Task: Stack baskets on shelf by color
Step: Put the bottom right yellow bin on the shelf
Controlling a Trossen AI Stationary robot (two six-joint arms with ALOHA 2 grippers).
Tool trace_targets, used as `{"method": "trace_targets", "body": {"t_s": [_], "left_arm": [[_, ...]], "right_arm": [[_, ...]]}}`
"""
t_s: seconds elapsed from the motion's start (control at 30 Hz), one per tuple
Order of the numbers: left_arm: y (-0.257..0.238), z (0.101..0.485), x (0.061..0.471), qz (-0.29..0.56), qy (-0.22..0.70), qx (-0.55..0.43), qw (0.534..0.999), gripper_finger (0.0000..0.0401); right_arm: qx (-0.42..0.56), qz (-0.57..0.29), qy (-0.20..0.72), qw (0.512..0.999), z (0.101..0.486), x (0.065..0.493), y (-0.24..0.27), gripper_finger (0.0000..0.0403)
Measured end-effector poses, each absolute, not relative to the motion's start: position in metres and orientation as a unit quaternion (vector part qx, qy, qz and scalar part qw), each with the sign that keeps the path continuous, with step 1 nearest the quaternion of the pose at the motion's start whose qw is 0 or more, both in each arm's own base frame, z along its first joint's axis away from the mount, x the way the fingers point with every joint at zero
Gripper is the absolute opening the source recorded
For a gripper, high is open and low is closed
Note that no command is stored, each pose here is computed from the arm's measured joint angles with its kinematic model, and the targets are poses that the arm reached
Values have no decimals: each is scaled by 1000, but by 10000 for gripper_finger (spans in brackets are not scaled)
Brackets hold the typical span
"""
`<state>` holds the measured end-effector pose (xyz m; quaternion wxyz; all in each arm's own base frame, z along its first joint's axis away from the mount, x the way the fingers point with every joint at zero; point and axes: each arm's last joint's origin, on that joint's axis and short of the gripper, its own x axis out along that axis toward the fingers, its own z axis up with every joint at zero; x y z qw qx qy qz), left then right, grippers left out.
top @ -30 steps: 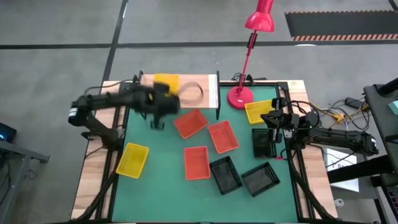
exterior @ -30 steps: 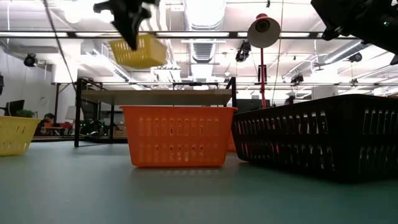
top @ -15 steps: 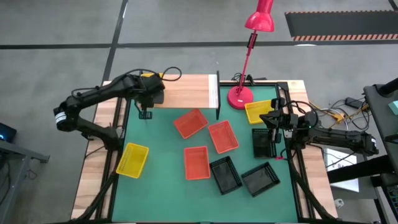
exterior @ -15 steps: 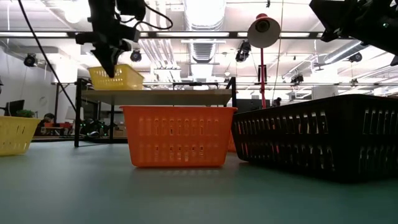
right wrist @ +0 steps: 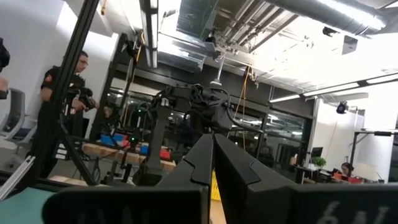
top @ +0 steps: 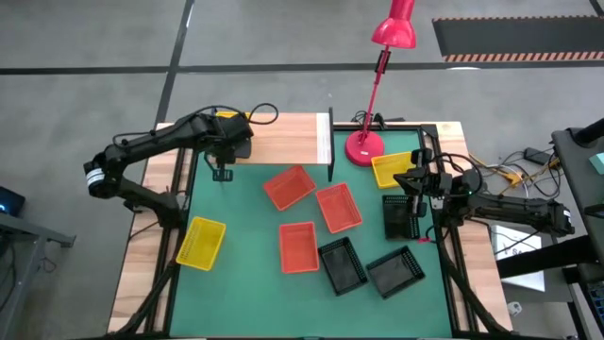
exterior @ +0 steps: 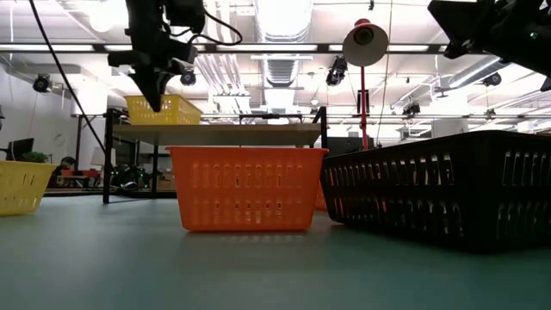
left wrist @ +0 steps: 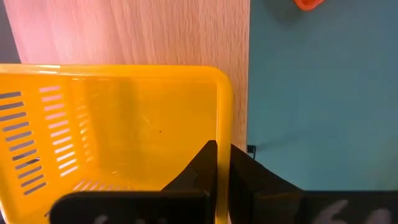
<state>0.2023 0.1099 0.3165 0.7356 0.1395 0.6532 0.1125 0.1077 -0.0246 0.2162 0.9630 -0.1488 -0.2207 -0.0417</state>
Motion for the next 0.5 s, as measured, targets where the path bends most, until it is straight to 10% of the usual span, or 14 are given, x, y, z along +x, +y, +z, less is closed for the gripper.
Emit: {"method": "trace_targets", "body": {"t_s": [0.5], "left_arm": [[111, 319, 203, 119, 653, 158, 731, 115]], "right_arm": [[-146, -41, -220, 964, 216, 108, -25, 9]]}}
